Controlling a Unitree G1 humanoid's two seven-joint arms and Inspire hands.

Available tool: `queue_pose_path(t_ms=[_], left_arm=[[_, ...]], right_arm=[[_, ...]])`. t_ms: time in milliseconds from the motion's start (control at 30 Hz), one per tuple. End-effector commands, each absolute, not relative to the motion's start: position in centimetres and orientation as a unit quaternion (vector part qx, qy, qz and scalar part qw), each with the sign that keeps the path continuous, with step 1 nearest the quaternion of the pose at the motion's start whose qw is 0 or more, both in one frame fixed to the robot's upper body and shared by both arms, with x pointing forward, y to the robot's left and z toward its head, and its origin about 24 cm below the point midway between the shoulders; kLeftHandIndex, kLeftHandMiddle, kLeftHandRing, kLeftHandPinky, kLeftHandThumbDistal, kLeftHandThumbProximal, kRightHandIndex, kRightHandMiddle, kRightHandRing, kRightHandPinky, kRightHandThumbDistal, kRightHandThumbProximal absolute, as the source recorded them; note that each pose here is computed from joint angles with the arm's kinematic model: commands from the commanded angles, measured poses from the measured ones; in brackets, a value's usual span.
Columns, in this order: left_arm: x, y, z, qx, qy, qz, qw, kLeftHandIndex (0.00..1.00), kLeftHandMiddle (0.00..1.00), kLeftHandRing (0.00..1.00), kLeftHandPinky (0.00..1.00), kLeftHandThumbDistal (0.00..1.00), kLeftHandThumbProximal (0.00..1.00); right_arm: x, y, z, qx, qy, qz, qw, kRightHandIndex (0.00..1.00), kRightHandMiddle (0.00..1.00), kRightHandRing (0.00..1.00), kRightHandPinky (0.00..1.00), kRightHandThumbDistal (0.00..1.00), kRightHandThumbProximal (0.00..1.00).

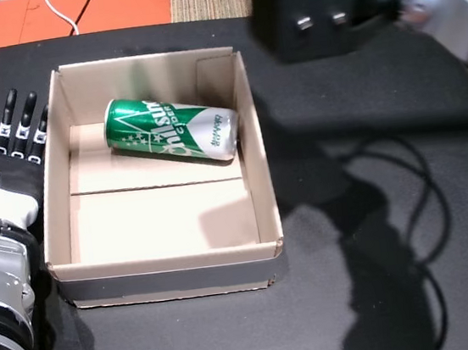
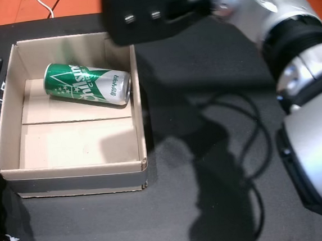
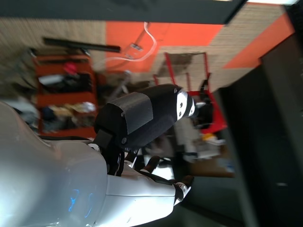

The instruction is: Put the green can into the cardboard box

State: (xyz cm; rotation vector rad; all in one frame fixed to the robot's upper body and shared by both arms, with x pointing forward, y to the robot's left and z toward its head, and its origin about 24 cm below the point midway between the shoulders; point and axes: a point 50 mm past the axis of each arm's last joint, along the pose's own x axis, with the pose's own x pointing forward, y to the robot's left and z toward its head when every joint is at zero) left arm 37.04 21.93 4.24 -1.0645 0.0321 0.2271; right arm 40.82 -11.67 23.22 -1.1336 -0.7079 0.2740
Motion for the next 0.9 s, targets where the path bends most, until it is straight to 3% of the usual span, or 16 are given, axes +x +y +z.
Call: queue_pose_path(t_ms=[0,133,200,333,433,533,700,767,800,867], left_arm=[[36.8,22.3,3.9,-0.506,0.018,0.112,0.855,0.61,0.63,0.83,1.0,0.0,1.0],[36.8,22.4,3.9,-0.503,0.019,0.116,0.856,0.61,0.65,0.84,0.97,0.0,1.0],[36.7,22.5,3.9,-0.502,0.016,0.115,0.857,0.62,0.66,0.86,0.99,0.0,1.0],[36.7,22.6,3.9,-0.501,0.015,0.118,0.857,0.63,0.7,0.87,0.98,0.0,1.0],[36.7,22.7,4.0,-0.502,0.015,0.117,0.857,0.63,0.69,0.85,0.96,0.0,1.0],[36.7,22.8,4.0,-0.501,0.017,0.119,0.857,0.6,0.66,0.83,0.93,0.0,1.0],[36.7,23.1,4.1,-0.498,0.016,0.123,0.858,0.57,0.63,0.77,0.81,0.0,0.96],[36.7,23.2,4.2,-0.497,0.015,0.121,0.859,0.55,0.61,0.74,0.78,0.0,0.91],[36.7,23.2,4.2,-0.496,0.014,0.12,0.86,0.54,0.61,0.74,0.78,0.0,0.89],[36.7,23.3,4.2,-0.495,0.015,0.122,0.86,0.51,0.56,0.7,0.74,0.0,0.88]], right_arm=[[40.7,-13.7,22.6,-0.514,-0.32,0.104,0.789,0.69,0.88,1.0,0.99,0.64,0.4],[40.1,-17.4,21.9,-0.471,-0.314,0.055,0.822,0.72,0.9,1.0,0.98,0.56,0.25],[39.7,-19.6,21.8,-0.449,-0.311,0.018,0.838,0.74,0.9,0.99,0.98,0.58,0.27],[38.8,-23.2,21.6,-0.434,-0.306,-0.047,0.846,0.73,0.88,0.97,0.98,0.51,0.32],[37.9,-25.9,21.6,-0.404,-0.298,-0.082,0.861,0.78,0.9,0.99,1.0,0.47,0.23],[37.2,-28.1,21.4,-0.382,-0.279,-0.107,0.874,0.79,0.91,1.0,1.0,0.49,0.27],[36.3,-29.9,20.5,-0.36,-0.261,-0.122,0.887,0.8,0.89,0.98,1.0,0.48,0.27],[36.1,-30.2,20.0,-0.358,-0.253,-0.128,0.89,0.81,0.89,0.97,1.0,0.39,0.13],[36.1,-30.2,19.8,-0.356,-0.251,-0.128,0.891,0.81,0.89,0.97,1.0,0.39,0.11],[35.9,-29.9,19.0,-0.34,-0.253,-0.118,0.898,0.77,0.89,0.99,1.0,0.43,0.21]])
